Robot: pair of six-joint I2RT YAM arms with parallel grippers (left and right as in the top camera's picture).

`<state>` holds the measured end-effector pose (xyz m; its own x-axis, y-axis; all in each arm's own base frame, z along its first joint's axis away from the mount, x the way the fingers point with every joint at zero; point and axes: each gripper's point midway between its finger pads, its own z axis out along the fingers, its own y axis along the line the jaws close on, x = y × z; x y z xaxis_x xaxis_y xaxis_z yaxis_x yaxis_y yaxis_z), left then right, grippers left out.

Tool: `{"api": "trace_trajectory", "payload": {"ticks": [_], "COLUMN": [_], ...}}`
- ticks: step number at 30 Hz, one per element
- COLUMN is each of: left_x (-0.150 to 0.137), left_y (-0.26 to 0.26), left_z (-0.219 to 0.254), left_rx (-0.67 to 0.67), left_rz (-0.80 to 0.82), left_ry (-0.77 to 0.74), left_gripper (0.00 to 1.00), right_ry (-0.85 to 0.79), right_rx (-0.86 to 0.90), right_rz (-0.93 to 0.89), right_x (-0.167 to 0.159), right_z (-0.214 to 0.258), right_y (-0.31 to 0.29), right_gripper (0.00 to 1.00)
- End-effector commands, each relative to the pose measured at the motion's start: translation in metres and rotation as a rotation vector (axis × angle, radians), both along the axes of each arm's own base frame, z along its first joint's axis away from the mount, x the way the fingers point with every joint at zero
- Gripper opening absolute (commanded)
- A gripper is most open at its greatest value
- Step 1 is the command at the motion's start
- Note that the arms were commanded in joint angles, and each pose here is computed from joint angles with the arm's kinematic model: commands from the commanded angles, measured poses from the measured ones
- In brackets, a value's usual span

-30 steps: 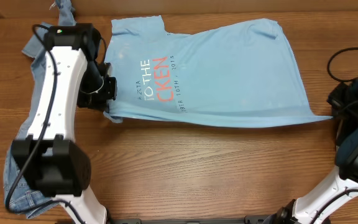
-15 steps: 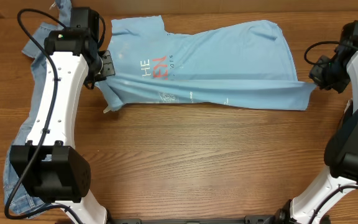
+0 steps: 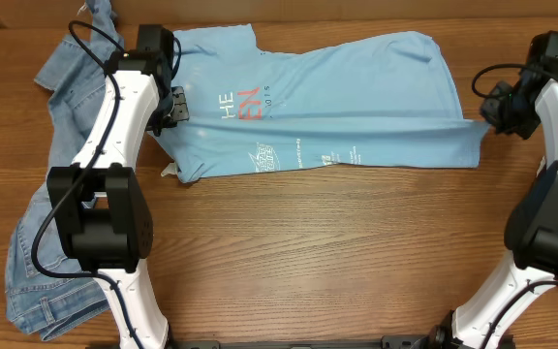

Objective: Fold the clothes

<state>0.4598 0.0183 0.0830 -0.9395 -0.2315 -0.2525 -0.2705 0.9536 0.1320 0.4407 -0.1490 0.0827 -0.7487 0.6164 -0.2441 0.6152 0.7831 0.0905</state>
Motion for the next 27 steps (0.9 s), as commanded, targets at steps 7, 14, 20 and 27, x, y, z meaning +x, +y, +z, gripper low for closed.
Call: {"api": "trace_trajectory", "payload": {"ticks": [7,14,20,27], "left_x": [-0.031,-0.073,-0.073,-0.072], "left_y": [0.008,-0.021,-0.02,-0.02], "left_z": [-0.006,-0.01,-0.01,-0.01], "left_rx": [0.026,-0.146,-0.143,-0.143], "left_rz": [-0.007,-0.019,-0.02,-0.02], "left_ry": [0.134,0.307,0.307,0.303], "left_gripper": [0.29,0.3,0.3,0.3], "right_ry": [0.045,0.137,0.175,0.092], "right_rx": [0.015,0.182,0.166,0.151], "right_rz": [0.001,0.175,0.169,0.084], "right_x": [-0.01,-0.036,-0.05,-0.03], "right_z": [-0.005,-0.023,-0.054,-0.056], "right_y": [0.003,0.048,0.048,0.042], "right_gripper": [0.36,0.36,0.36,0.36]}}
